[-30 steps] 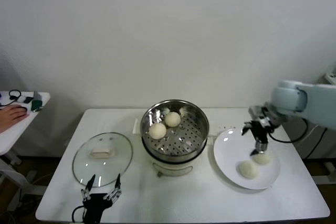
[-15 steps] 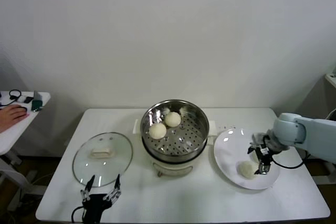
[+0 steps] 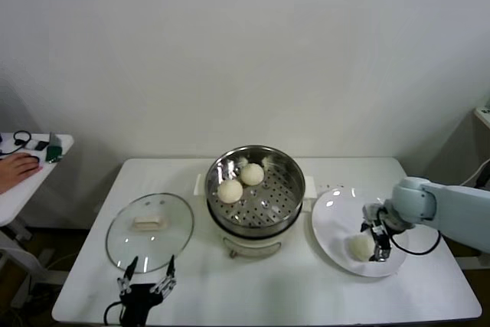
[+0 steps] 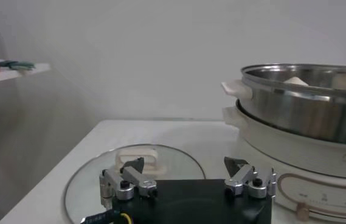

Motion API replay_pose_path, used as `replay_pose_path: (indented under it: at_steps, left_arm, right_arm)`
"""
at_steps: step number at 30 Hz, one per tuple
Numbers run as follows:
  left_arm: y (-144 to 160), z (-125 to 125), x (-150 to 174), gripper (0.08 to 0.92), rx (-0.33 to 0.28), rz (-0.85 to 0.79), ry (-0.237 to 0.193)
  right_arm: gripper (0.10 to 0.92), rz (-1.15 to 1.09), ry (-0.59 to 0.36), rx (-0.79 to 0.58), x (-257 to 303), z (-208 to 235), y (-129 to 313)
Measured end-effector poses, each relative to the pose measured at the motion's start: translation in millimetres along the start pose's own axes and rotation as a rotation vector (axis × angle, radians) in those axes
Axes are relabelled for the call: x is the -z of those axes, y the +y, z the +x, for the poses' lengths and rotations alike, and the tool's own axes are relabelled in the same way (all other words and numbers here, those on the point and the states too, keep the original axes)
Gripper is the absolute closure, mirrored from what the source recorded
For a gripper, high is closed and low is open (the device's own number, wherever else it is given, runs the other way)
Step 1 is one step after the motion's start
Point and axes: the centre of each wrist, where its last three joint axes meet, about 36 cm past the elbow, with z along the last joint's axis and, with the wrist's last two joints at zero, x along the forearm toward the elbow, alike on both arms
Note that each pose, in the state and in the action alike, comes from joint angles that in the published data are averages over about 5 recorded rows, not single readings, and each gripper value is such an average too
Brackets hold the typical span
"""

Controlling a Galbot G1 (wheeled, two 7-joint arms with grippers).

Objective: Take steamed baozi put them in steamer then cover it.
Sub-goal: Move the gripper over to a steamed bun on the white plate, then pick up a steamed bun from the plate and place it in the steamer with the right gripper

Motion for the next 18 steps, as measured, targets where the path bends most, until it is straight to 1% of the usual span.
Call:
replay_pose_path:
  at_steps: [3,11,14,18]
  left_arm:
    - [0,0,0,0.177,0.001,0.0,0.001]
    - [-1,1,-1,0.177,0.004,-0.002,0.008]
    - [-1,2,0,0.177,0.005,-0.005,0.008]
    - [-2,3,1,0.177,0.007,-0.007,0.007]
  right_arm:
    - [0.313,-0.001,0.0,0.002,0,-1,-1]
    - [0.318,0.031,-0.001,0.002,0,9,-11]
    - [0.318,0.069,0.002,-0.005,1,25,-23]
    - [0.318,0.153,0.005,-0.026,8,62,-47]
